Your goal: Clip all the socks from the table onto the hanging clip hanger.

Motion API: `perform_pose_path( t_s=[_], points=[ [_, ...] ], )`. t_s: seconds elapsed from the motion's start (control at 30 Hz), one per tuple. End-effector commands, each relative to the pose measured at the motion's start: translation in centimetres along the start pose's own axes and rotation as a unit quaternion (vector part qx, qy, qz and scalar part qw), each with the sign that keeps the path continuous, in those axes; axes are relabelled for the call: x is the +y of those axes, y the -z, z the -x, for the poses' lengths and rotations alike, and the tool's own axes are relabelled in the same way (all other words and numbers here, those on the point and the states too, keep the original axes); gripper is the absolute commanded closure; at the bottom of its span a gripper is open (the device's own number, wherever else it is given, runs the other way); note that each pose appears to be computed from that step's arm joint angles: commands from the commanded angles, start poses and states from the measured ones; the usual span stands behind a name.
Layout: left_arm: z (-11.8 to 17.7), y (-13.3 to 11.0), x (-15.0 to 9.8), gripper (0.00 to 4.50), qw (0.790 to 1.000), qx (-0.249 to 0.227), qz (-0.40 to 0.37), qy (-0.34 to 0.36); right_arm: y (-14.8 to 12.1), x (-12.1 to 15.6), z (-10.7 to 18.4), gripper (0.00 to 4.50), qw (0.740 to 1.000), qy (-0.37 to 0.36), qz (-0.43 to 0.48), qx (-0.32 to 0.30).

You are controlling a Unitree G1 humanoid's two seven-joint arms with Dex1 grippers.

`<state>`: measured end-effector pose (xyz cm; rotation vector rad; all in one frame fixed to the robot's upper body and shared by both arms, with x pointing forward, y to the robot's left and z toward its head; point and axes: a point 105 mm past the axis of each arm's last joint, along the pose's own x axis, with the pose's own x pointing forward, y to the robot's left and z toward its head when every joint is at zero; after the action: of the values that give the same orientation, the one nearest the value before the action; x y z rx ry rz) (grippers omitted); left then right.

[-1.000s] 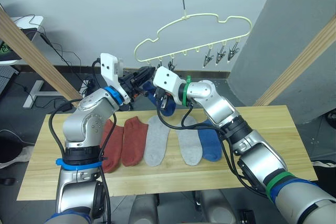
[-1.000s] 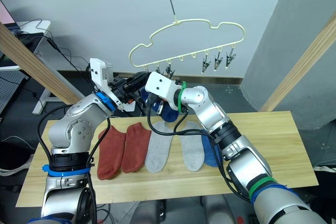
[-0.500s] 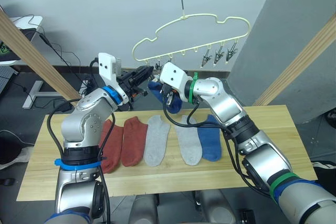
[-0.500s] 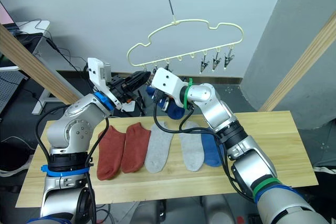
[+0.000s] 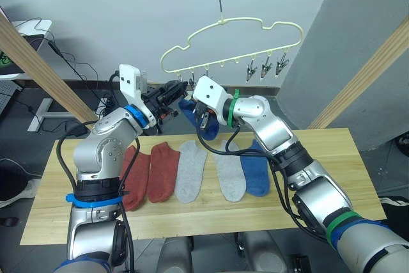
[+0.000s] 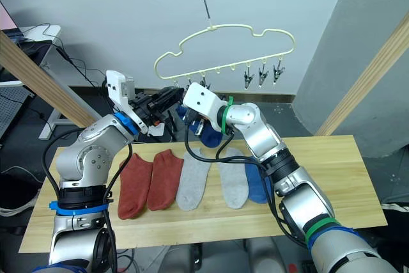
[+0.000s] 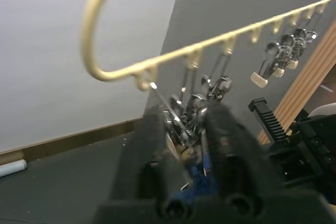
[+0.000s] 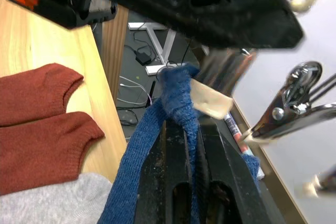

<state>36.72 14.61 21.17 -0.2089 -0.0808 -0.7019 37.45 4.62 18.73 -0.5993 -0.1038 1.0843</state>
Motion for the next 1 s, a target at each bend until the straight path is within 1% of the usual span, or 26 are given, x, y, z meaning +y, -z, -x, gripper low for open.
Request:
perform_pose_path(
  t_s=[0.03,0.23,0.27,0.4,0.53,0.63,0.7,0.87,1.0],
  points=[
    [0.3,-1.2,-0.8,2.07,1.0,-0.021,-0.003,0.016,-2.1,-0.5,0.3,4.5,0.999,0.013,0.01,-0.039],
    [1.1,-0.7,-1.0,0.16,1.0,-0.009,0.01,0.023,-2.2,-0.4,0.2,4.5,0.999,0.012,0.01,-0.042],
    [1.4,-0.7,-1.0,0.06,1.0,-0.004,0.014,0.025,-2.2,-0.3,0.2,4.5,0.999,0.011,0.01,-0.042],
    [2.4,-0.4,-0.7,0.06,1.0,0.012,0.015,0.017,-2.1,-0.2,0.2,4.5,0.999,0.01,0.009,-0.042],
    [2.9,-0.4,-0.4,0.06,1.0,0.017,0.011,0.008,-2.1,0.1,0.1,4.5,0.999,0.002,0.005,-0.044],
    [2.9,-0.4,-0.3,0.0,1.0,0.019,0.008,0.005,-2.1,0.3,0.1,3.78,0.999,-0.002,-0.004,-0.049],
    [3.0,-0.3,-0.3,0.0,1.0,0.02,0.006,0.003,-2.1,0.4,0.2,3.19,0.999,-0.003,-0.007,-0.05],
    [3.2,-0.1,-0.2,0.0,1.0,0.022,-0.002,-0.004,-1.7,0.9,0.3,1.45,0.999,-0.012,-0.002,-0.039],
    [3.4,0.2,-0.4,0.0,0.999,0.026,-0.031,-0.01,-1.0,0.9,1.1,1.45,0.999,-0.013,0.002,-0.03]
  ],
)
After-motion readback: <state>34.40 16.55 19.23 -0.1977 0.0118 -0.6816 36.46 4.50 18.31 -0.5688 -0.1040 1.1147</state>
